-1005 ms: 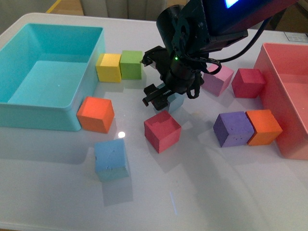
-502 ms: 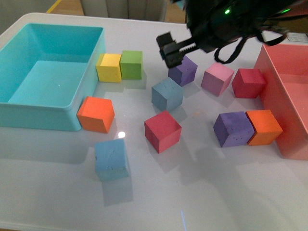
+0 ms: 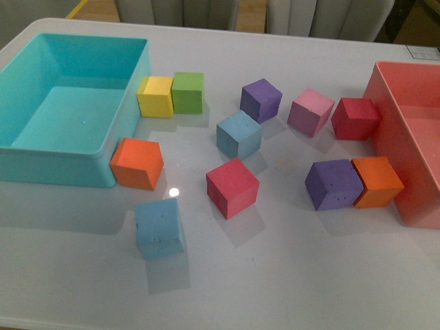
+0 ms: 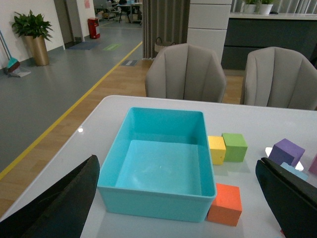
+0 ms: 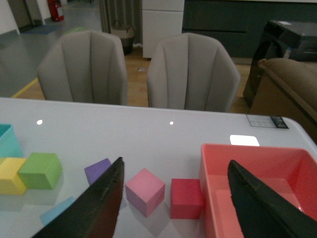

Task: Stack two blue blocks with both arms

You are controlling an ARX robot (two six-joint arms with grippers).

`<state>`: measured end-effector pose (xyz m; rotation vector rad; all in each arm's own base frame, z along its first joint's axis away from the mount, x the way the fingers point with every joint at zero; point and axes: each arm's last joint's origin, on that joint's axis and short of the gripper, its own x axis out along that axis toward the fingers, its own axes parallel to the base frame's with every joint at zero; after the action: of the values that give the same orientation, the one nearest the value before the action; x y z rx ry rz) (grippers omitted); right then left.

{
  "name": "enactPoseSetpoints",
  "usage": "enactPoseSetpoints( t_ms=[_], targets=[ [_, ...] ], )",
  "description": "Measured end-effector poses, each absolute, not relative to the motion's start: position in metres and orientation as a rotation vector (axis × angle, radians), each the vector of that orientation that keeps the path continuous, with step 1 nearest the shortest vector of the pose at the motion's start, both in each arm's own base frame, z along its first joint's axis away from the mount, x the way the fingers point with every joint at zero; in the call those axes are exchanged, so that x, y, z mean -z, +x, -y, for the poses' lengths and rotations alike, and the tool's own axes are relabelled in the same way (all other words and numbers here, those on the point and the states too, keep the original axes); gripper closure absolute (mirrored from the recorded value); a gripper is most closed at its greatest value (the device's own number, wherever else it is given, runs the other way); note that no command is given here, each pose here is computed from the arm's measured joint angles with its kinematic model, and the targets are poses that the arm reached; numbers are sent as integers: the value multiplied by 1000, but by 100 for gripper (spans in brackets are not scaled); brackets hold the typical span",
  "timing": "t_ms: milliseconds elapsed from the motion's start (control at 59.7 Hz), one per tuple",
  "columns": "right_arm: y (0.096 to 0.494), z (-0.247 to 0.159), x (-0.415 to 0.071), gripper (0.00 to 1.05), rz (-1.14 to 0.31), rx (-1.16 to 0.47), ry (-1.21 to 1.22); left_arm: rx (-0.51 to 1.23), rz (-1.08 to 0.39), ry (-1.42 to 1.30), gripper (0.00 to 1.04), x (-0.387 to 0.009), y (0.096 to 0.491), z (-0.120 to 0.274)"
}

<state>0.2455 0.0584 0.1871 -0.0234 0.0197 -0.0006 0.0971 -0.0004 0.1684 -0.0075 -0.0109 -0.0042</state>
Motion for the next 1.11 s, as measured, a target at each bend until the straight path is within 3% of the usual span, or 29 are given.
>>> enactPoseSetpoints(
  t_ms=[318,1105],
  targets=[
    [196,-27,-176,103,-13,-6,-17,4,11,-7,9,-168,97,0],
    [136,0,-168,103,2,-2,-10,4,11,-7,9,-168,97,0]
  ],
)
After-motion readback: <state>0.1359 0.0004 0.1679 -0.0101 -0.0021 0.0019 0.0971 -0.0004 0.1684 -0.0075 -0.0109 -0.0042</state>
